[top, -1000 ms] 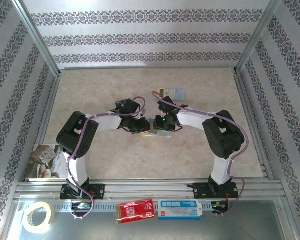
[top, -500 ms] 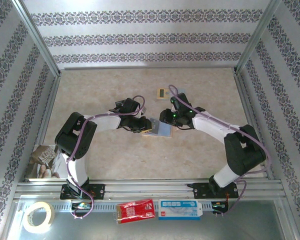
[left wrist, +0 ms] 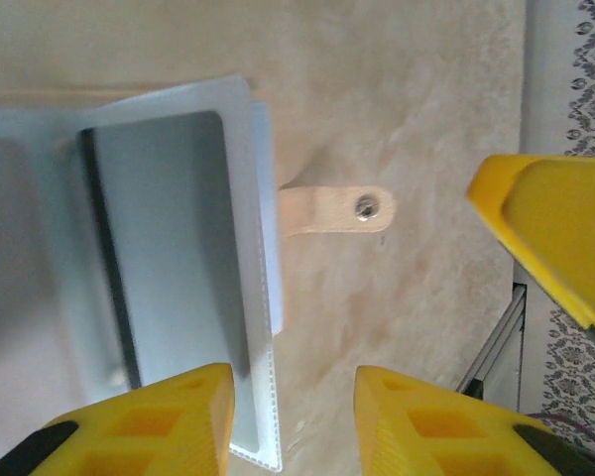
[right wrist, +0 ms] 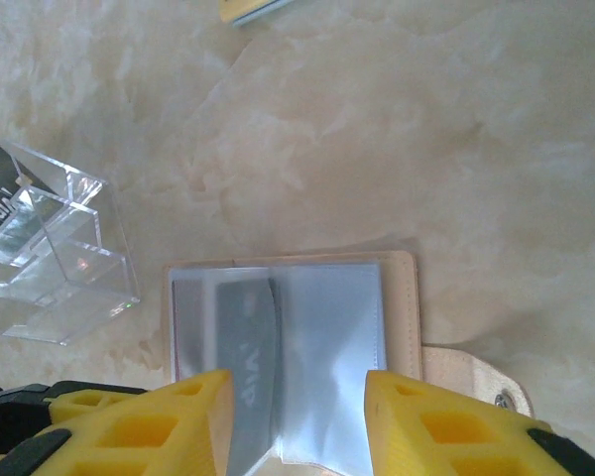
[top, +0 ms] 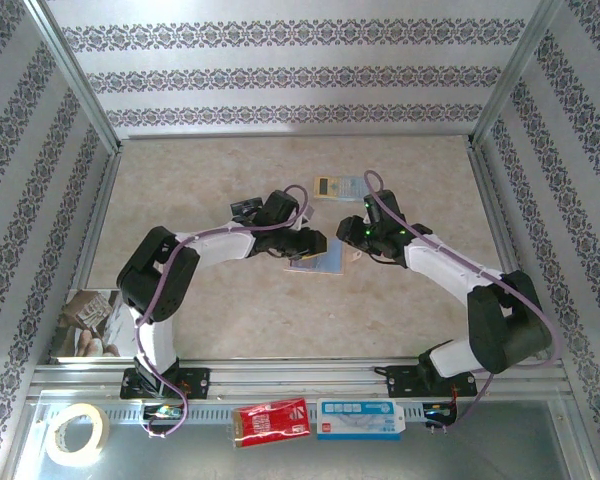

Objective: Take the credit cards out of the card holder

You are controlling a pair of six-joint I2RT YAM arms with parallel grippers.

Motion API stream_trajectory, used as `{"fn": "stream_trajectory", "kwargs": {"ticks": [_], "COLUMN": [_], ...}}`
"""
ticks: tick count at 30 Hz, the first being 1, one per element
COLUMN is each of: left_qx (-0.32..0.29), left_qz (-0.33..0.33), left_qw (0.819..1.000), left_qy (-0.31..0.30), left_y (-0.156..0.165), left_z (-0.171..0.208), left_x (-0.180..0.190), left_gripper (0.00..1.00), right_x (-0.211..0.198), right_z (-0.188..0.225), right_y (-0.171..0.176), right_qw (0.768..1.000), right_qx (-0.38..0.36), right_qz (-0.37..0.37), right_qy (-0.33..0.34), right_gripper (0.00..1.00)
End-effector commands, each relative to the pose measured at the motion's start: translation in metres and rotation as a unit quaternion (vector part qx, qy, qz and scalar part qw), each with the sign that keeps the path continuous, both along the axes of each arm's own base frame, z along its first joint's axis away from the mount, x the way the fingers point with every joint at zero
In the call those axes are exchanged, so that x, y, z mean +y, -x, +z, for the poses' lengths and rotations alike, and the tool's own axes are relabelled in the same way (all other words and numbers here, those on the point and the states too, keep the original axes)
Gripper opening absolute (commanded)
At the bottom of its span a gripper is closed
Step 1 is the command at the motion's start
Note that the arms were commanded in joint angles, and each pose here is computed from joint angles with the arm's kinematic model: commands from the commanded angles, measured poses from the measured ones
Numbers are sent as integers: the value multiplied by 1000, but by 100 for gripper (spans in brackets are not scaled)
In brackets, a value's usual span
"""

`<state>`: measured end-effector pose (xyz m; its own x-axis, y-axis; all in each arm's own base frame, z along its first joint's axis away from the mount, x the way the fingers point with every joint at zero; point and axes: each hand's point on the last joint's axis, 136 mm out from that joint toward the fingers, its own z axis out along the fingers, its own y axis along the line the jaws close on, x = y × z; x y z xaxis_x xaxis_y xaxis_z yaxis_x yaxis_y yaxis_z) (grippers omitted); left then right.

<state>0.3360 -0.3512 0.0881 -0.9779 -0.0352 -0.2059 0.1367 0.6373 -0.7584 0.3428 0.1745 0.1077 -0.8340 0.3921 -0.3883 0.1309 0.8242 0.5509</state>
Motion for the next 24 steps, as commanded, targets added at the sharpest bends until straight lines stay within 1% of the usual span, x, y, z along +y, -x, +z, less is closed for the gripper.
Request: {"fn": "stream_trajectory", "kwargs": {"ticks": [1,5,8,13,18,24], "left_qx": [5,3,-9,-34,-27,-9], "left_qz": [-7,-7,-8,17,42,47], "left_qw": [1000,1000,1000,999,998,998], "left_qy": [7,7,5,-14,-32,-36], "left_y": [-1,-2,-2,-10,-13,-16], "left_z": [-5,-6,0,7,-5,-19], "left_x": [-13,-14,-12,6,23,21], "left_gripper": [38,40,41,42,41,41], "right_x": [-8,-8,-9,-2,15,27], "right_z": [4,5,6,2,-10,-37], "right_y": [-1,-1,0,0,2,5], "right_qw": [1000,1000,1000,1000,999,996], "right_qx": [-10,-11,-13,-9,11,48], "right_qz": [-19,-15,-12,6,37,57], "right_qy": [-3,-3,0,5,29,56], "right_gripper": [41,41,41,37,34,30]}}
